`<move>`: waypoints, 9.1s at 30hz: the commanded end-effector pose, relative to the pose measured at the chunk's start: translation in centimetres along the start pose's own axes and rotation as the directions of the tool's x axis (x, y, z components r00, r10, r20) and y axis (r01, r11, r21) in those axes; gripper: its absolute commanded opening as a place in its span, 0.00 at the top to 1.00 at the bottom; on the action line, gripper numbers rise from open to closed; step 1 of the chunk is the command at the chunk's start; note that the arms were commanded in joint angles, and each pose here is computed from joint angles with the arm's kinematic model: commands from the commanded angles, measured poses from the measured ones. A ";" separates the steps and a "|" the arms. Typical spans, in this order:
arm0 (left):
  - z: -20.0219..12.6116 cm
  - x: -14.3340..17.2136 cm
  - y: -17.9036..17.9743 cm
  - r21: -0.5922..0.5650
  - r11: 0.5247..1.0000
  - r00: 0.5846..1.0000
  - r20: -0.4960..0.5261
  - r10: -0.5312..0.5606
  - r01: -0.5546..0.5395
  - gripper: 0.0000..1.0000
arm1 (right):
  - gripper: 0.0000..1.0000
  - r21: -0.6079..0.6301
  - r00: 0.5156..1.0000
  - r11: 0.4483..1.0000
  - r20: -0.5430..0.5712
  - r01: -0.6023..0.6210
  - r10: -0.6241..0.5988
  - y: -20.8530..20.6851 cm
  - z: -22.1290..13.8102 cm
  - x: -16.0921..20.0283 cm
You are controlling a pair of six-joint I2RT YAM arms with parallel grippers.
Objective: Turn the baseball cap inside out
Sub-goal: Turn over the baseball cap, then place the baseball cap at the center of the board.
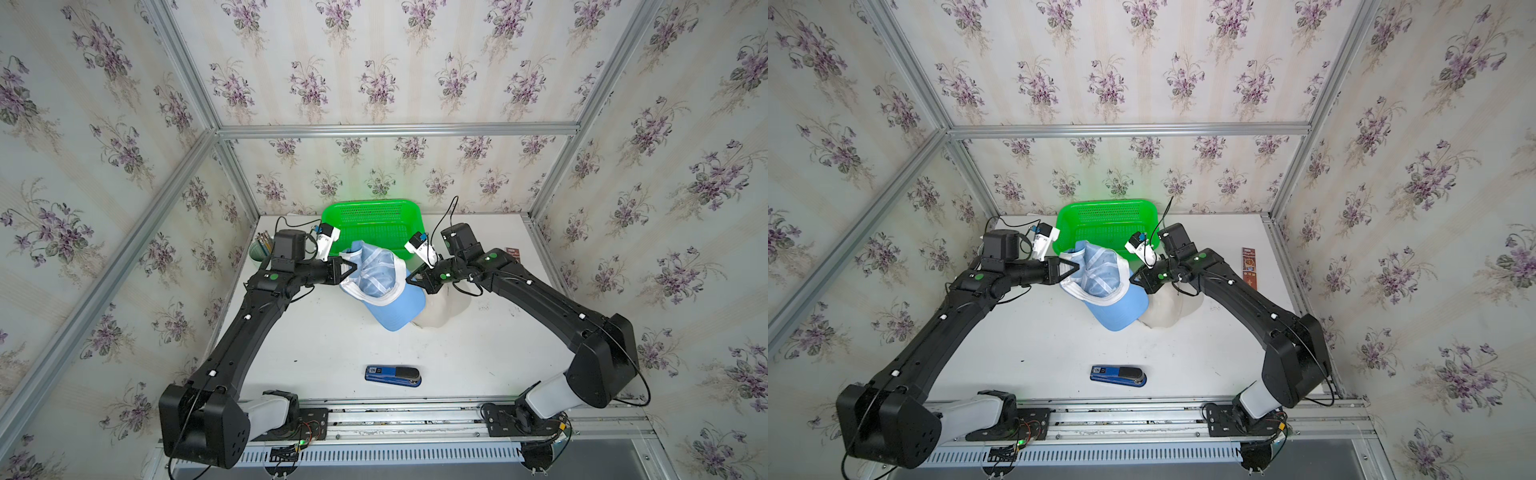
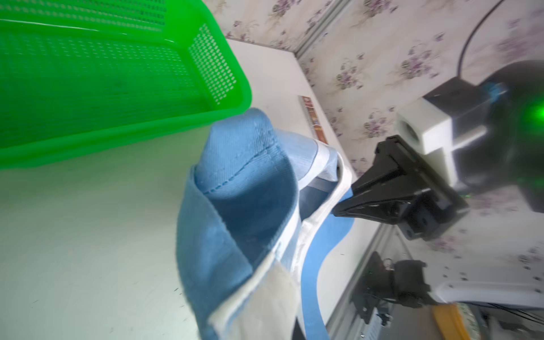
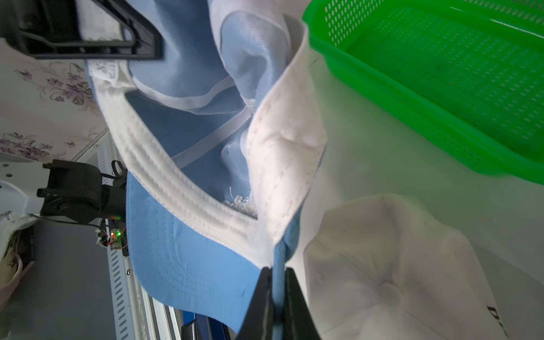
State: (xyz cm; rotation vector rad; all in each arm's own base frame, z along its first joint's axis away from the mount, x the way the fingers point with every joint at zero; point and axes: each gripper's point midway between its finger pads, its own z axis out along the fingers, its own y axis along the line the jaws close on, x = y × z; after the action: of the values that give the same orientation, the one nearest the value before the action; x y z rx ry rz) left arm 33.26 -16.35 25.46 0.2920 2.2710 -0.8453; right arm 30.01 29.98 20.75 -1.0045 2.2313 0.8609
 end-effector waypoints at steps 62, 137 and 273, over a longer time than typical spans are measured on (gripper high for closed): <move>-4.6 -3.9 -0.6 -0.653 0.672 0.914 -0.078 0.399 -0.349 0.98 | 0.22 0.147 0.940 0.989 0.331 0.033 -0.080 4.7 0.7 -4.2; -5.9 -2.3 -3.7 -0.458 0.888 0.987 0.123 0.105 -0.037 0.98 | 0.96 -0.001 0.711 0.994 0.699 -0.108 0.079 5.9 9.7 -16.8; -19.1 -5.7 8.4 -0.862 0.401 0.929 0.364 0.065 0.310 0.27 | 0.90 -0.450 0.702 0.540 -0.493 -0.711 0.514 9.8 15.5 -0.3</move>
State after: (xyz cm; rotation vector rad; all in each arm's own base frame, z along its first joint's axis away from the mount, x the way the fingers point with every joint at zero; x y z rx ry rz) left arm 30.57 2.78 35.53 -0.5137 2.0792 0.4293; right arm 25.62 47.41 16.73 -0.6065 2.5534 2.0960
